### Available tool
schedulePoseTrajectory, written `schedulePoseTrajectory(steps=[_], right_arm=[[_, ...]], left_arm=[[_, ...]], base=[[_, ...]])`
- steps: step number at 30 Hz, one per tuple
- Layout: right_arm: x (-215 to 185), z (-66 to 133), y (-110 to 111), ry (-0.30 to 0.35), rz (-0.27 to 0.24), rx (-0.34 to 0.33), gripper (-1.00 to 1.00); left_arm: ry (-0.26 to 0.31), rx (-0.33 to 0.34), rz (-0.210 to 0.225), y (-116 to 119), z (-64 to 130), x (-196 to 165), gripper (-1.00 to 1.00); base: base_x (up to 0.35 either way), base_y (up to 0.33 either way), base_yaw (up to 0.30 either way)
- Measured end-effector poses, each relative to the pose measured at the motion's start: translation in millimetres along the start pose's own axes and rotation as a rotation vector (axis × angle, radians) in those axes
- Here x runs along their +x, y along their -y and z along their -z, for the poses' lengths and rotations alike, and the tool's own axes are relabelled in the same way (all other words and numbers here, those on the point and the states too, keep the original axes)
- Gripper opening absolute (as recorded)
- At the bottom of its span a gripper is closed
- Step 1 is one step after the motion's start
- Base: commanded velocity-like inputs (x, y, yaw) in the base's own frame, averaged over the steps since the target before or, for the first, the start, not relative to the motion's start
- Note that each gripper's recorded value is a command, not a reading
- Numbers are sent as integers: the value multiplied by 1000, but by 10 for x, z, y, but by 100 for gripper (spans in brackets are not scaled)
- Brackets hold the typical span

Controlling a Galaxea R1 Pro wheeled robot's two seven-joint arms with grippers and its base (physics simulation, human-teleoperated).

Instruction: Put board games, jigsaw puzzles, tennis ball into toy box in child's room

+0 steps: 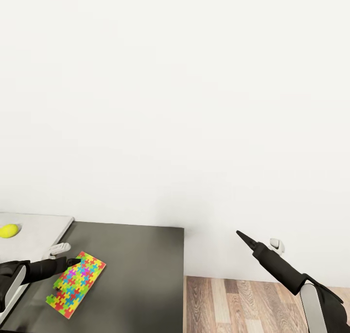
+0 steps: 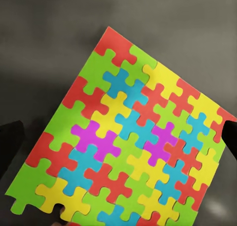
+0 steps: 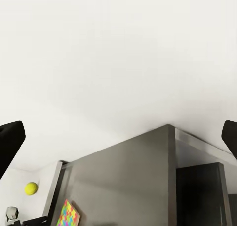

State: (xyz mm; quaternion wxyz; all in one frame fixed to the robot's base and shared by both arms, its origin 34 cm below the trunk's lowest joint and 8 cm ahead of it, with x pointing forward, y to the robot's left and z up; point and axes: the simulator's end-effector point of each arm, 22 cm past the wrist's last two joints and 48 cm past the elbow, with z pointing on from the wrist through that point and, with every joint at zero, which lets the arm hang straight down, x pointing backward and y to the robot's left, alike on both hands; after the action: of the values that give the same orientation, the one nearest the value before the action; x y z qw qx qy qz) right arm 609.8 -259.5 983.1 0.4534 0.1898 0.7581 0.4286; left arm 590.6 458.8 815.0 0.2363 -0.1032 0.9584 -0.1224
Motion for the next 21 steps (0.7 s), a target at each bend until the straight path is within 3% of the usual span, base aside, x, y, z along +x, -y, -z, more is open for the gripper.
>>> schedulePoseTrajectory(steps=[21], right_arm=[[-3, 1, 6, 1, 2, 3, 100]], left_arm=[[0, 0, 0, 1, -1, 1, 100]], base=[[0, 40, 0]])
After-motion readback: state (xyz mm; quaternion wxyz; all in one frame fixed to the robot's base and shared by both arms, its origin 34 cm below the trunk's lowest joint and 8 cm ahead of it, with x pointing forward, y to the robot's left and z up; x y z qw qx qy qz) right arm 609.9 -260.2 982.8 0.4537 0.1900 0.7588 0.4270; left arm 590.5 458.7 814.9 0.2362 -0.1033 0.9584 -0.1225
